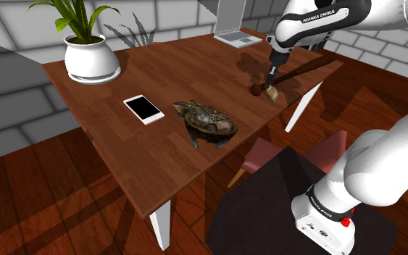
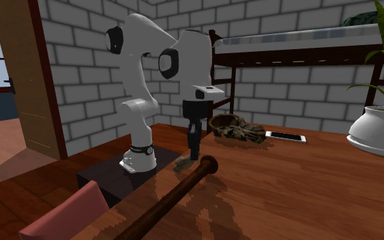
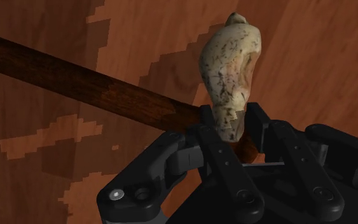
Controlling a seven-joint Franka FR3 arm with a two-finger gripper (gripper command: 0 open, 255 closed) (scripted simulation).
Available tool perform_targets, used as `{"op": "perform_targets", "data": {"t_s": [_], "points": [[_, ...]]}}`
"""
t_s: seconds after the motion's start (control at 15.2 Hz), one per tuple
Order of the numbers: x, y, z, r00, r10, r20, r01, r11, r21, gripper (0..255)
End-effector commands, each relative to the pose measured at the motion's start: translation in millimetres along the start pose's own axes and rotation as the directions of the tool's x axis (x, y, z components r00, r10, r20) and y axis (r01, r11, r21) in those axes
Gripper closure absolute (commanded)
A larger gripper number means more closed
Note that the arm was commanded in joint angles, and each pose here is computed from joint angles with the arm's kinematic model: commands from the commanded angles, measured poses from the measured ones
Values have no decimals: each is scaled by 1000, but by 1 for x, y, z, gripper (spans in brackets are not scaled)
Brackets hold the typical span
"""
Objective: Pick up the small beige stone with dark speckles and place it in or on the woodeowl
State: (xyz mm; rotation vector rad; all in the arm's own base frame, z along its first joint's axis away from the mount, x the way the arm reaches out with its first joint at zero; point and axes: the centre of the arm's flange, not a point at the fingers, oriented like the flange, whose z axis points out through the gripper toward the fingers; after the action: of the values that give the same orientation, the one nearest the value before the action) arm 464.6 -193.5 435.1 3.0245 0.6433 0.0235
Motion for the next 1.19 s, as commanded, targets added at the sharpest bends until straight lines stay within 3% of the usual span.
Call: {"op": "perform_targets", "data": {"t_s": [0.0,1.12], "points": [[-1,1,0,1000,1,9,-1,1000,6,255],[0,5,-90,1000,1,9,-1,1000,6,255]]}}
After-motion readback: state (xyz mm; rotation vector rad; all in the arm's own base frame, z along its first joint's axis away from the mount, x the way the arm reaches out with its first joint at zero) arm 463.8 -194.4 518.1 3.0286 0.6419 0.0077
